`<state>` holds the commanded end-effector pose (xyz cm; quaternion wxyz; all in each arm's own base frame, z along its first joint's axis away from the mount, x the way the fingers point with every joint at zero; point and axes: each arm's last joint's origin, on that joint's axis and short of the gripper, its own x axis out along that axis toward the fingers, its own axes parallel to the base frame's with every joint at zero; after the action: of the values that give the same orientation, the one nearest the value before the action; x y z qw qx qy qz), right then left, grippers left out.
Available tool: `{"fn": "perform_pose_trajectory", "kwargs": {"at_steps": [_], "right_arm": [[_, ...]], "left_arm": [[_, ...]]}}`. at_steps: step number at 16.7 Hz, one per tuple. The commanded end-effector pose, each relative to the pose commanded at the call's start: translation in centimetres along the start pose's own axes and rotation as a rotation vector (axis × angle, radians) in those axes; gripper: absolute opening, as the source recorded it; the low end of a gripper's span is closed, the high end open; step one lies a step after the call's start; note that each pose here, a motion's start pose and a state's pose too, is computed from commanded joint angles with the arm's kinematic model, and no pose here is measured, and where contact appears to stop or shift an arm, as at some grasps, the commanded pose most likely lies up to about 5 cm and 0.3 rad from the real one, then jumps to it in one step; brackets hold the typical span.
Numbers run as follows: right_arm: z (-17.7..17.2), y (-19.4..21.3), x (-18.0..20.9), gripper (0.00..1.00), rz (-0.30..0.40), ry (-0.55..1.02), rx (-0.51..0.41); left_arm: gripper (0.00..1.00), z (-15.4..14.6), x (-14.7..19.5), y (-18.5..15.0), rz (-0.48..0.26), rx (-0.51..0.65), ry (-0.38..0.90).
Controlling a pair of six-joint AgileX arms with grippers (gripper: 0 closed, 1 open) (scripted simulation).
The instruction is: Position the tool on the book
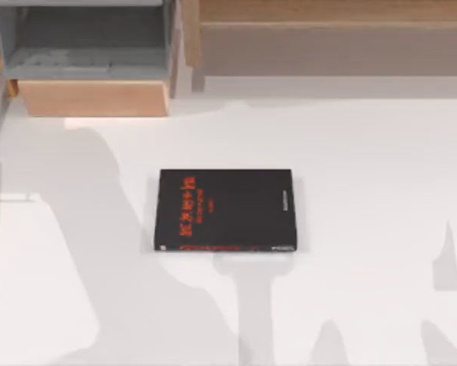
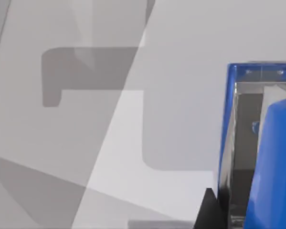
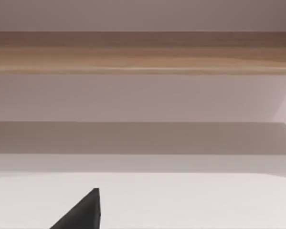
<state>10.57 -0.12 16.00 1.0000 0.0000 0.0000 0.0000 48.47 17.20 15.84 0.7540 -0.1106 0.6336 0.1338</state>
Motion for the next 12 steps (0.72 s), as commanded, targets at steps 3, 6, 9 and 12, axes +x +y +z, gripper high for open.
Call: {"fn": "perform_pose_trajectory", "kwargs": {"at_steps": [3, 6, 9, 12], "right_arm": [[0.0, 0.0, 0.0, 1.0, 0.0, 0.0, 0.0], [0.0, 0.0, 0.0, 1.0, 0.0, 0.0, 0.0], [0.0, 0.0, 0.0, 1.0, 0.0, 0.0, 0.0], [0.0, 0.0, 0.0, 1.0, 0.0, 0.0, 0.0]], "left_arm": [[0.0, -0.3, -5.4, -0.2, 0.0, -0.014, -0.098], [0.0, -1.5, -11.6, -1.8, -0.02, -0.01, -0.208], [0.0, -3.5, -16.3, -5.3, -0.065, 0.014, -0.281], [0.0, -5.8, -18.0, -10.3, -0.119, 0.048, -0.277]]}}
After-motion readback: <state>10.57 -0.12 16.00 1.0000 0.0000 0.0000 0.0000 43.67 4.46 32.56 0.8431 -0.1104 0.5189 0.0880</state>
